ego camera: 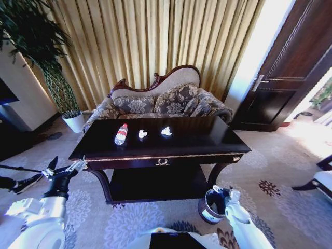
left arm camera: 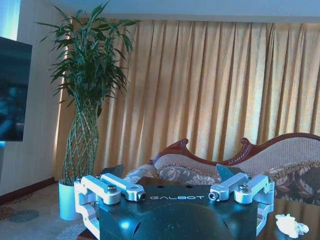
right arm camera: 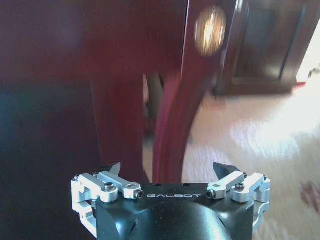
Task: Move to the front of the table and place the trash on the table into the trash bin.
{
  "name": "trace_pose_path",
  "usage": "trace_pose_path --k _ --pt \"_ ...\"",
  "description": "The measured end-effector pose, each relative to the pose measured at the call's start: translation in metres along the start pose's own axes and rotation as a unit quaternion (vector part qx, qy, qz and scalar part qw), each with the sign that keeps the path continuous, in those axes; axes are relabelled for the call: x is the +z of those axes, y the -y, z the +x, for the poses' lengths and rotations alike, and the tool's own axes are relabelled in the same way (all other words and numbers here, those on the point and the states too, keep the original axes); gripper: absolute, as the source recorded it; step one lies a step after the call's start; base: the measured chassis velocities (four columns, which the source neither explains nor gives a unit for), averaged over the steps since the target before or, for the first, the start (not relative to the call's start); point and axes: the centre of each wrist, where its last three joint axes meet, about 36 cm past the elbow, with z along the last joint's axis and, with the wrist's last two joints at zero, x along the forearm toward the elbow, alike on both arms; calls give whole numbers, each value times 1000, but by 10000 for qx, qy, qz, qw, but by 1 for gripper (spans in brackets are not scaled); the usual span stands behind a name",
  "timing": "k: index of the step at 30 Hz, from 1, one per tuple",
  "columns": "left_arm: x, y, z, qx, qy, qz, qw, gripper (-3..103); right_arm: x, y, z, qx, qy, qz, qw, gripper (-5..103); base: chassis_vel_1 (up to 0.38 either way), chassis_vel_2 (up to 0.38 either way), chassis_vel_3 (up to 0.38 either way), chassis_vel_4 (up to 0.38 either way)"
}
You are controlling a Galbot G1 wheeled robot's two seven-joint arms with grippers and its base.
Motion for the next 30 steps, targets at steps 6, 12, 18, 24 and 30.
trace_pose_path --k 6,12,18,24,30 --pt "0 0 0 -2 11 -15 10000 100 -57 -13 55 -557 788 -106 9953 100 0 0 0 0" --pt "-1 -1 0 -10 26 -36 10000 100 -114 -54 104 -1264 1491 -307 9802 100 0 0 0 0" --pt "0 0 0 -34 25 -73 10000 100 -159 -91 139 -1929 1931 -388 9613 100 0 0 0 0" --pt "0 0 0 -35 32 -90 9999 100 -181 -102 161 -2260 2103 -296 9507 100 0 0 0 0" --pt "-1 -1 0 -30 39 -118 9999 100 -183 -99 161 -2282 2134 -179 9498 100 0 0 0 0"
